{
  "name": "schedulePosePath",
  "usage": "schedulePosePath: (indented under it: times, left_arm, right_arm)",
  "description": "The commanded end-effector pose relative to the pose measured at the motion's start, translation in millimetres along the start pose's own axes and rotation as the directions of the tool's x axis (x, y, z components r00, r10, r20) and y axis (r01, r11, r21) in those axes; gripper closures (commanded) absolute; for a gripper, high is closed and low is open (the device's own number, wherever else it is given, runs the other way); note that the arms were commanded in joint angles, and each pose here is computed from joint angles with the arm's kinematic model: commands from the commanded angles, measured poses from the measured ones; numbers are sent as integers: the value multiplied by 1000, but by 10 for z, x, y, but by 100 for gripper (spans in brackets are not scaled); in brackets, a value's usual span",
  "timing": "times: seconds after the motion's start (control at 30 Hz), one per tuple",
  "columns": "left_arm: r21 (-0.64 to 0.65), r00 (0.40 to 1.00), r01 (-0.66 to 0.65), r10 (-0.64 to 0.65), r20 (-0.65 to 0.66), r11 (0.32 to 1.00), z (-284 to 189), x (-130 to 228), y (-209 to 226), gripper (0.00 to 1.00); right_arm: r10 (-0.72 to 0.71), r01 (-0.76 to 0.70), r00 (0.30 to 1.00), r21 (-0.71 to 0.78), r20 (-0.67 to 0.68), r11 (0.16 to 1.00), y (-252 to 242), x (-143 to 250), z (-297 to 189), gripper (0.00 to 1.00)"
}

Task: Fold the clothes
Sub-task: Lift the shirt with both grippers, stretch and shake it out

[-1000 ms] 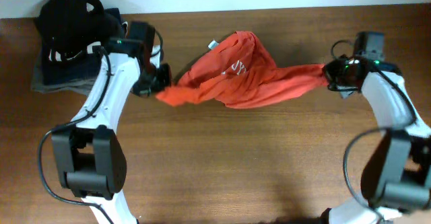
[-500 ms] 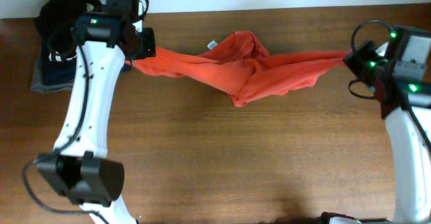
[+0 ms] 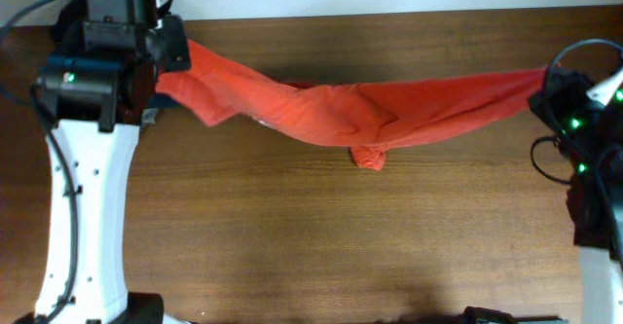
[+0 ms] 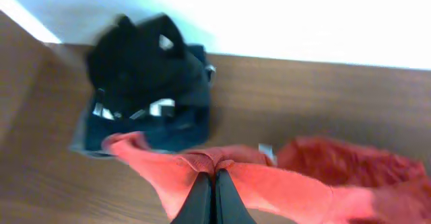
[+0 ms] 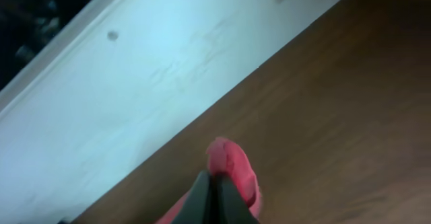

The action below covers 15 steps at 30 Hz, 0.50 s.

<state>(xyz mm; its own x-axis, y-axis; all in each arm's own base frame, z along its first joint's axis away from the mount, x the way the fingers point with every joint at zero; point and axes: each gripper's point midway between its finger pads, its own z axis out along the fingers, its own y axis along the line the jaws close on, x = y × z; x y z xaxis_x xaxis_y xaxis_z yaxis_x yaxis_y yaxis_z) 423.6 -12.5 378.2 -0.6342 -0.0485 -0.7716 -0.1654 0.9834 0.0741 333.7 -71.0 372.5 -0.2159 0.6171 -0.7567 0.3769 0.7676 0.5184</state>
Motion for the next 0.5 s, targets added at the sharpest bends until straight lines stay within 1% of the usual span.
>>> schedulePosePath:
  times: [0.0, 0.13, 0.23, 0.33, 0.47]
  left_arm:
    - [-142, 997, 14, -3, 79, 990, -150, -173, 284, 100]
    - [-222, 992, 41, -12, 129, 974, -171, -285, 417, 100]
    - [-262, 976, 92, -34, 215, 961, -226, -475, 498, 100]
    - [-253, 963, 101, -31, 266, 962, -278, -611, 491, 100]
    - [-243, 945, 91, -7, 328, 966, -463, -796, 480, 99]
  right_arm:
    - [-22, 0, 991, 171, 129, 985, -270, -262, -127, 96]
    - [-34, -3, 990, 269, 134, 963, -450, -265, -30, 96]
    - [-48, -13, 986, 360, 160, 933, -612, -313, 51, 96]
    - [-51, -20, 981, 359, 187, 933, -599, -376, 55, 96]
    - [-69, -10, 972, 335, 223, 942, -474, -552, -70, 96]
